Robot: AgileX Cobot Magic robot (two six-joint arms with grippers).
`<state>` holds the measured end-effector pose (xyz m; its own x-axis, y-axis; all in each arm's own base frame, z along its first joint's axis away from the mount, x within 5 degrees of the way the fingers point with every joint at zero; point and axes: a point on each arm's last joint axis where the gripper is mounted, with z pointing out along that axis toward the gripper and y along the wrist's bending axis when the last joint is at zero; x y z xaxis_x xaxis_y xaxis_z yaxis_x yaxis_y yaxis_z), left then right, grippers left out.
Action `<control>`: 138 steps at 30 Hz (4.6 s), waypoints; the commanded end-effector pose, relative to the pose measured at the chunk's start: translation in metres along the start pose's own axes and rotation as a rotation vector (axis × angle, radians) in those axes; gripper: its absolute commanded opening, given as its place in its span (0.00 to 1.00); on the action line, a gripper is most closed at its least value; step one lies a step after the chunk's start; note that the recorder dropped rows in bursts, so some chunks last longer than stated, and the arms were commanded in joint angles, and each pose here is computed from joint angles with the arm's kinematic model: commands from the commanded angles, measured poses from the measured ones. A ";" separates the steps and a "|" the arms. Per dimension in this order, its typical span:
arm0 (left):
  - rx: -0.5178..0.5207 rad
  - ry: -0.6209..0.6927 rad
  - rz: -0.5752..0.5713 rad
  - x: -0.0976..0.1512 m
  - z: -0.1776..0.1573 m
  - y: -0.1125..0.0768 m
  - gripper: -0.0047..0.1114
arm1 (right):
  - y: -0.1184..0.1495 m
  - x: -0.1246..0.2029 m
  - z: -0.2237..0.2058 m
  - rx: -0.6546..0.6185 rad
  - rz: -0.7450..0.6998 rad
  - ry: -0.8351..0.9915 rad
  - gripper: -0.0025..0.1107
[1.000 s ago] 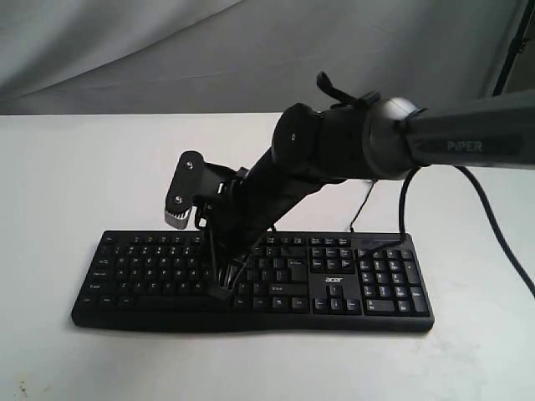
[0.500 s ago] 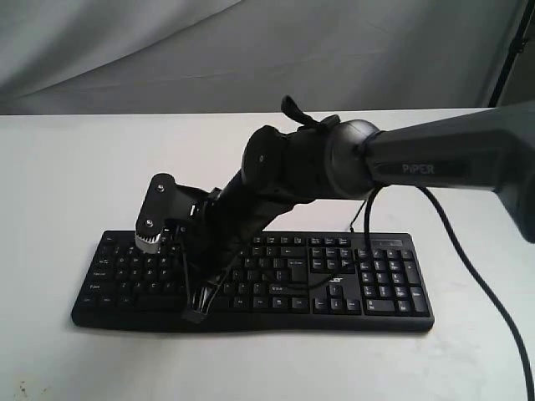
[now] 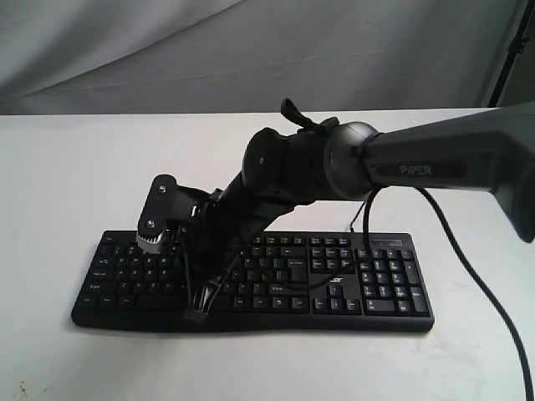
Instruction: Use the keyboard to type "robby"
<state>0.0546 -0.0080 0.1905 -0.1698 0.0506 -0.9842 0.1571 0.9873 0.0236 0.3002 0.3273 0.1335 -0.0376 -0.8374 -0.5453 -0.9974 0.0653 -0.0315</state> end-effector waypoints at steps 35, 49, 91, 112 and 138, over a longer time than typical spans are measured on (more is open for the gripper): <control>0.005 -0.005 0.003 0.001 0.000 0.000 0.04 | 0.002 0.003 0.016 -0.006 0.005 0.002 0.02; 0.005 -0.005 0.003 0.001 0.000 0.000 0.04 | 0.001 -0.006 0.000 0.015 -0.011 -0.026 0.02; 0.005 -0.005 0.003 0.001 0.000 0.000 0.04 | 0.002 0.003 0.015 -0.014 0.001 0.006 0.02; 0.005 -0.005 0.003 0.001 0.000 0.000 0.04 | -0.023 -0.015 -0.016 0.033 -0.014 -0.015 0.02; 0.005 -0.005 0.003 0.001 0.000 0.000 0.04 | -0.042 -0.005 -0.001 -0.014 0.012 0.030 0.02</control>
<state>0.0546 -0.0080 0.1905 -0.1698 0.0506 -0.9842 0.1571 0.9873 0.0236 0.3366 0.3313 0.1342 -0.0584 -0.8578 -0.5107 -0.9981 0.0599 0.0136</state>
